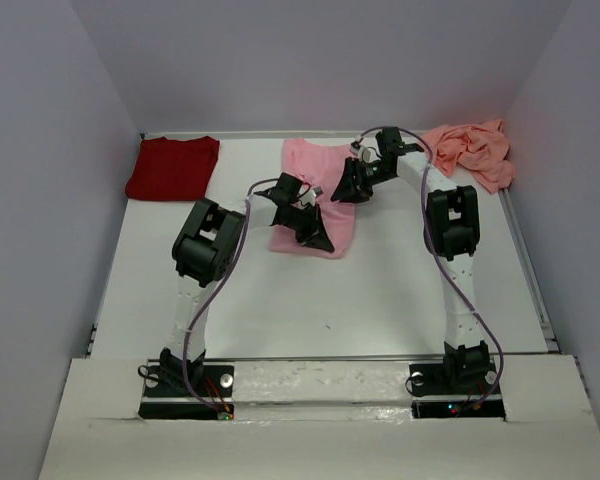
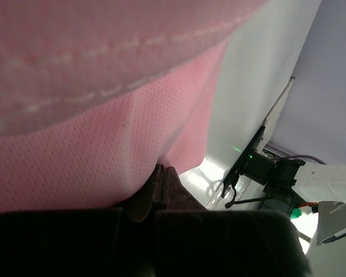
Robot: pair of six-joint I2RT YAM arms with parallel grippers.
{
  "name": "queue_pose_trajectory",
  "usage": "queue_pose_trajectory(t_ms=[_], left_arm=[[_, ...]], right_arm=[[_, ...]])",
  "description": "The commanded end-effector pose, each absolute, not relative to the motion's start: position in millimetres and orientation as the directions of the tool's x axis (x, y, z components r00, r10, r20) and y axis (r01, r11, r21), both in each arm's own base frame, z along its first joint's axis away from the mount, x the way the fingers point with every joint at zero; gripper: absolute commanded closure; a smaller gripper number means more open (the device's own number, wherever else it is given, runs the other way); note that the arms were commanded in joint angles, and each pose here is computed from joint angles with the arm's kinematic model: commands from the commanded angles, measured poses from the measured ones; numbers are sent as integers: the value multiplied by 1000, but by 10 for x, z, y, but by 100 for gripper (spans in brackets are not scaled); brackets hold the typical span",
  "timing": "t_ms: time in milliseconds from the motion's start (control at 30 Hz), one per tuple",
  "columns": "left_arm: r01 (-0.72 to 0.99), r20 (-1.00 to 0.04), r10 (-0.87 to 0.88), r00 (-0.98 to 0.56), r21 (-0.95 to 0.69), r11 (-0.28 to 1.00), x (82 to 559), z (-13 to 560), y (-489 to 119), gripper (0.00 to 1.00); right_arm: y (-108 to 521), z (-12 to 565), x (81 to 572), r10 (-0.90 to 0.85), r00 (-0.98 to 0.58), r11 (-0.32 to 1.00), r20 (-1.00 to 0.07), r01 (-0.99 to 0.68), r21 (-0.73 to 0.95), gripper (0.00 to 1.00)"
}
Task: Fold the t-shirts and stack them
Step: Fold the tshirt
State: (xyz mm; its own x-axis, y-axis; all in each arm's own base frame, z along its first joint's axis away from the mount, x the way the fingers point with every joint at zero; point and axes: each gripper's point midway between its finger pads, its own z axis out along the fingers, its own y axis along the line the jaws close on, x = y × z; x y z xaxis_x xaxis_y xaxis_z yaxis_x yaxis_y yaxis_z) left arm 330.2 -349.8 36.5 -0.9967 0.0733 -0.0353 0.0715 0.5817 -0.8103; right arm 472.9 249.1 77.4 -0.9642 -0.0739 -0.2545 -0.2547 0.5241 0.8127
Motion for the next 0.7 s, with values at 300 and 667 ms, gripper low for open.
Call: queue_pose_trajectory(t_ms=[300, 667], left_arm=[[75, -90, 3, -996, -815, 574, 3489, 550, -3306, 100], [89, -96, 20, -995, -809, 582, 3457, 559, -3260, 100]], right_arm=[[2648, 814, 4611, -117, -968, 495, -222, -251, 832, 65], [2796, 867, 4693, -119, -960, 460, -252, -278, 843, 88]])
